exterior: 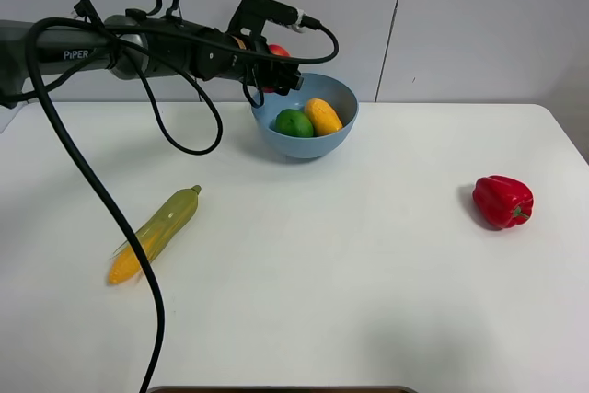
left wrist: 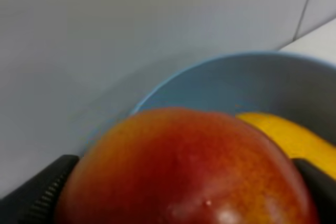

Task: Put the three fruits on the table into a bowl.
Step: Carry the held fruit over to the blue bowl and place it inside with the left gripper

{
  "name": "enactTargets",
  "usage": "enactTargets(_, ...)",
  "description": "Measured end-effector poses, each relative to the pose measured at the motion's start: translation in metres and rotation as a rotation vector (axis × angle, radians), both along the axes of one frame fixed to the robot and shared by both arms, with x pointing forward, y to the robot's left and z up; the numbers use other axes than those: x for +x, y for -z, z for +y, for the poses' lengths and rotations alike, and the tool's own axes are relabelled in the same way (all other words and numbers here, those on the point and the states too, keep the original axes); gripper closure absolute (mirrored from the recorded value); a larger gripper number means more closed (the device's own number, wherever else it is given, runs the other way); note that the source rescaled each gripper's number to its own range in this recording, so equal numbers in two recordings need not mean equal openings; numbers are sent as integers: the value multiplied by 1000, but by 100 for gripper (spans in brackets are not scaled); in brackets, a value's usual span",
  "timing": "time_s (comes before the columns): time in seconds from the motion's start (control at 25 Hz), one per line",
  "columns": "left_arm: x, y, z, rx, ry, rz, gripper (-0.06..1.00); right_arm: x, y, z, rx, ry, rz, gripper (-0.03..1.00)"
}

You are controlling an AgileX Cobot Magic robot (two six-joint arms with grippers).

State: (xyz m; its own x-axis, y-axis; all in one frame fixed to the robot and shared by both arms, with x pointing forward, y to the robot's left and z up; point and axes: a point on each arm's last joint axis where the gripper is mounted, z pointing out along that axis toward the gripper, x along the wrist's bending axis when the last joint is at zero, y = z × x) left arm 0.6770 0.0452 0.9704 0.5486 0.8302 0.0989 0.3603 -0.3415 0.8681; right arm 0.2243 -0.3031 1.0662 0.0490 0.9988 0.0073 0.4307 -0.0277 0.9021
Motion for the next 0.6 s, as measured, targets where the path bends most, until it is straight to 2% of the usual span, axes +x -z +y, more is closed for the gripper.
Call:
enactTargets(0.32, 5, 34, 0, 28, -6, 49, 93, 0, 0, 0, 0, 0, 0, -1)
enactTargets(0.6, 3, 33, -8, 3, 10, 12, 93, 0, 0, 0, 0, 0, 0, -1)
